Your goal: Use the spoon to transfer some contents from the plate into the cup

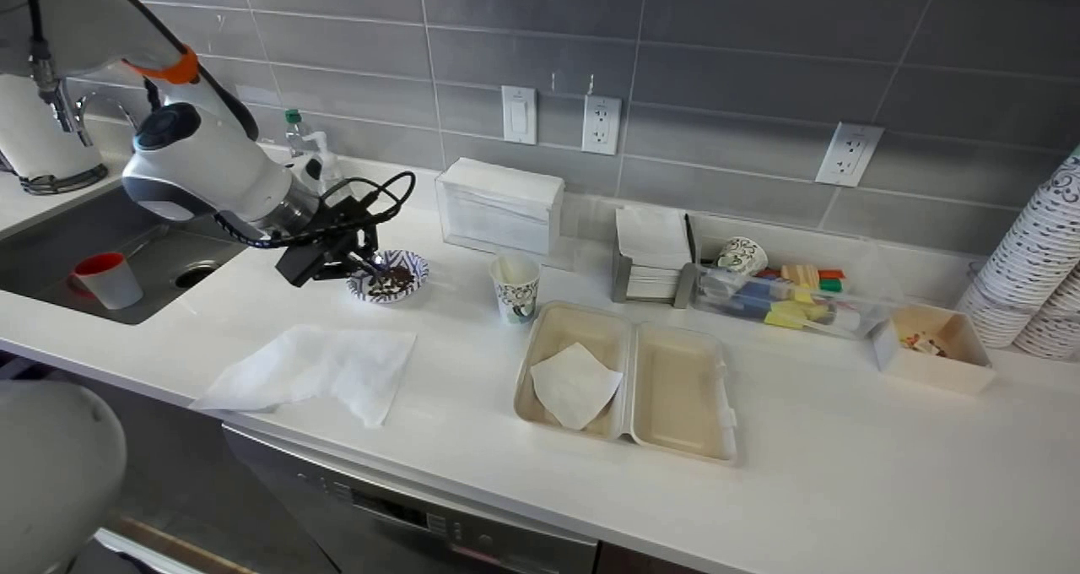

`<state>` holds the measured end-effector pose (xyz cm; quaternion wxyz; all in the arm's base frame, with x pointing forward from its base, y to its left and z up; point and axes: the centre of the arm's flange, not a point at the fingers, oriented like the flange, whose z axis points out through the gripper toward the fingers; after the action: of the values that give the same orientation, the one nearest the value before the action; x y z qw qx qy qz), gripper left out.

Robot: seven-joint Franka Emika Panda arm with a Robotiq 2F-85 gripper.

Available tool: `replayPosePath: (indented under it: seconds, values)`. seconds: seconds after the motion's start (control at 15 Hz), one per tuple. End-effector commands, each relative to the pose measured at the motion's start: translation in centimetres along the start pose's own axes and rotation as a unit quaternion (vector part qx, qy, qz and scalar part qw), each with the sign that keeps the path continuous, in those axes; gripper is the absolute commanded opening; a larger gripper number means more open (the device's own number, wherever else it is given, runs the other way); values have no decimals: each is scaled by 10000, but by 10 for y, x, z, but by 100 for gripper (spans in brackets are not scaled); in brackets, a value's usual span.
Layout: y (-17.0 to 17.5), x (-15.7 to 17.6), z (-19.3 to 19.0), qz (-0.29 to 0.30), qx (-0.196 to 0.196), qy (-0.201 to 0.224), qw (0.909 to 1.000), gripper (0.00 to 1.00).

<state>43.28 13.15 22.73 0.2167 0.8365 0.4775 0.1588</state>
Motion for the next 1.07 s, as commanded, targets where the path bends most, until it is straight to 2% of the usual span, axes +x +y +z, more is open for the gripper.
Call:
replayPosePath:
  seconds: [0.0,0.33,1.0]
  values:
    - [7,20,26,76,-129,-324,9994,2]
    - [11,30,48,27,-480,-586,9971,2]
    - [4,42,78,-32,-738,-967,9926,2]
